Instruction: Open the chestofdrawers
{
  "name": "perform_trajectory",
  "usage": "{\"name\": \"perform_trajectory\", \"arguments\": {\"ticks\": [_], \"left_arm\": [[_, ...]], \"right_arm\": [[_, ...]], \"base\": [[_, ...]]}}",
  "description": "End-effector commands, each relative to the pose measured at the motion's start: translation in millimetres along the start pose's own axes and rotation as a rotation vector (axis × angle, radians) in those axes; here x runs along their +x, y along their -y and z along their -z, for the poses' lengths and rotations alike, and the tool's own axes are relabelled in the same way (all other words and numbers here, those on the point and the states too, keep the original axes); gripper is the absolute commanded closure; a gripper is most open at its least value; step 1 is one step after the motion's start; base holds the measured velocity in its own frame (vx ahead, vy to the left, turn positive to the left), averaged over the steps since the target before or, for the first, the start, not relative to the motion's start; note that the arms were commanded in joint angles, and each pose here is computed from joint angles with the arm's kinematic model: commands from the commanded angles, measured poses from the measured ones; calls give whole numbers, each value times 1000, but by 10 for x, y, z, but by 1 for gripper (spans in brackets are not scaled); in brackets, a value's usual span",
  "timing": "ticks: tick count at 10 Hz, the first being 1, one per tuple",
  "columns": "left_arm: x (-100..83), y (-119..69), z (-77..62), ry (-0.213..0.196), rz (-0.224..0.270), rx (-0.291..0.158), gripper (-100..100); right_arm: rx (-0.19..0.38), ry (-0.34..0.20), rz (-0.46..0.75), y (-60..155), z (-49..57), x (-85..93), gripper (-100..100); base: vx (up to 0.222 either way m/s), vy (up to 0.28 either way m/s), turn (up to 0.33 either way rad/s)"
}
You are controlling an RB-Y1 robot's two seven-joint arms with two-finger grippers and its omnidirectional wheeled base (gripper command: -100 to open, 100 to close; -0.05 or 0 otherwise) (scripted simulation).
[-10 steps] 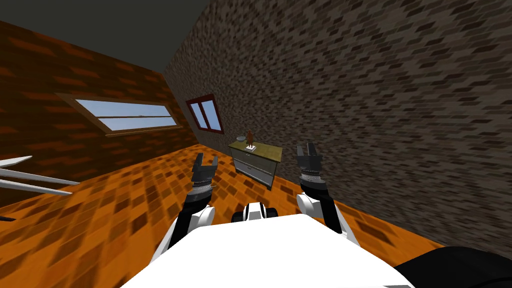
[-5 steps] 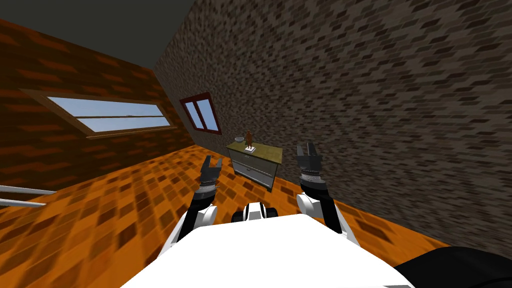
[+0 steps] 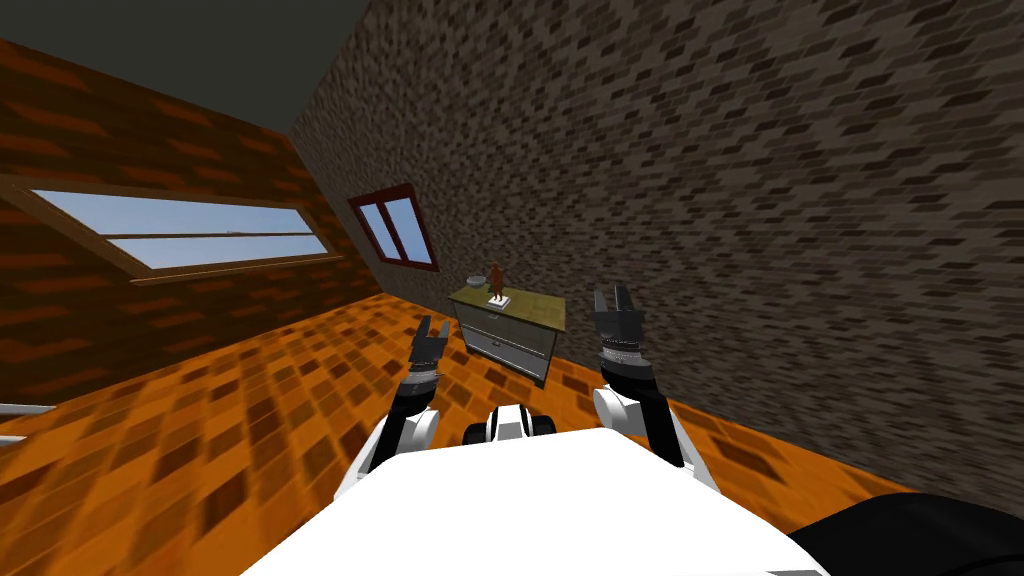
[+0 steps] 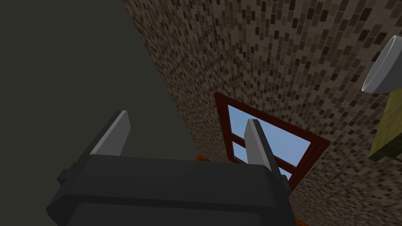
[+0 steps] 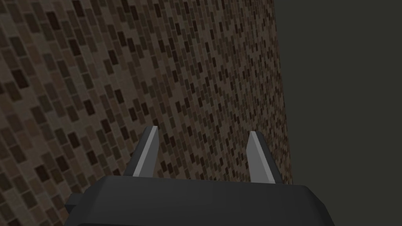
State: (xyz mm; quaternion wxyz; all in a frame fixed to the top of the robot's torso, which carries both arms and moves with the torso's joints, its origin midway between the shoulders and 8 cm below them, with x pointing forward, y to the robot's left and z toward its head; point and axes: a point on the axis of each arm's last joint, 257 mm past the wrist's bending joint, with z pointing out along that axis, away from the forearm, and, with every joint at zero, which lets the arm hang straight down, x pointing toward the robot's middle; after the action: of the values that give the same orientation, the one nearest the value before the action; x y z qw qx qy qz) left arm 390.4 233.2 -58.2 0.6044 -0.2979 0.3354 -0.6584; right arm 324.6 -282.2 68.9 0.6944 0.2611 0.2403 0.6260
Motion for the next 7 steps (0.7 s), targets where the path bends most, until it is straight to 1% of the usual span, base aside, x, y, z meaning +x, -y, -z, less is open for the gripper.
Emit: {"name": "perform_trajectory", "arguments": {"ticks": [1, 2, 3, 4, 5, 6, 7], "left_arm": [[14, -160, 32, -9, -3, -8, -100], [0, -257, 75, -6, -3, -31, -100], [21, -305, 72, -12, -3, -25, -100], [10, -385, 109, -10, -4, -43, -100], [31, -441, 112, -16, -4, -40, -100], [21, -513, 148, -13, -5, -57, -100], [41, -586, 161, -19, -5, -57, -100]], "right_arm": [[0, 0, 0, 0, 0, 0, 0], [0, 0, 0, 0, 0, 0, 0], [0, 0, 0, 0, 0, 0, 0], [0, 0, 0, 0, 0, 0, 0], [0, 0, 0, 0, 0, 0, 0], [0, 0, 0, 0, 0, 0, 0], [0, 0, 0, 0, 0, 0, 0]], "base": [[76, 33, -60], [58, 25, -38], [66, 26, -76], [65, 25, -43], [70, 24, -69], [59, 31, -40], [79, 32, -68]]}}
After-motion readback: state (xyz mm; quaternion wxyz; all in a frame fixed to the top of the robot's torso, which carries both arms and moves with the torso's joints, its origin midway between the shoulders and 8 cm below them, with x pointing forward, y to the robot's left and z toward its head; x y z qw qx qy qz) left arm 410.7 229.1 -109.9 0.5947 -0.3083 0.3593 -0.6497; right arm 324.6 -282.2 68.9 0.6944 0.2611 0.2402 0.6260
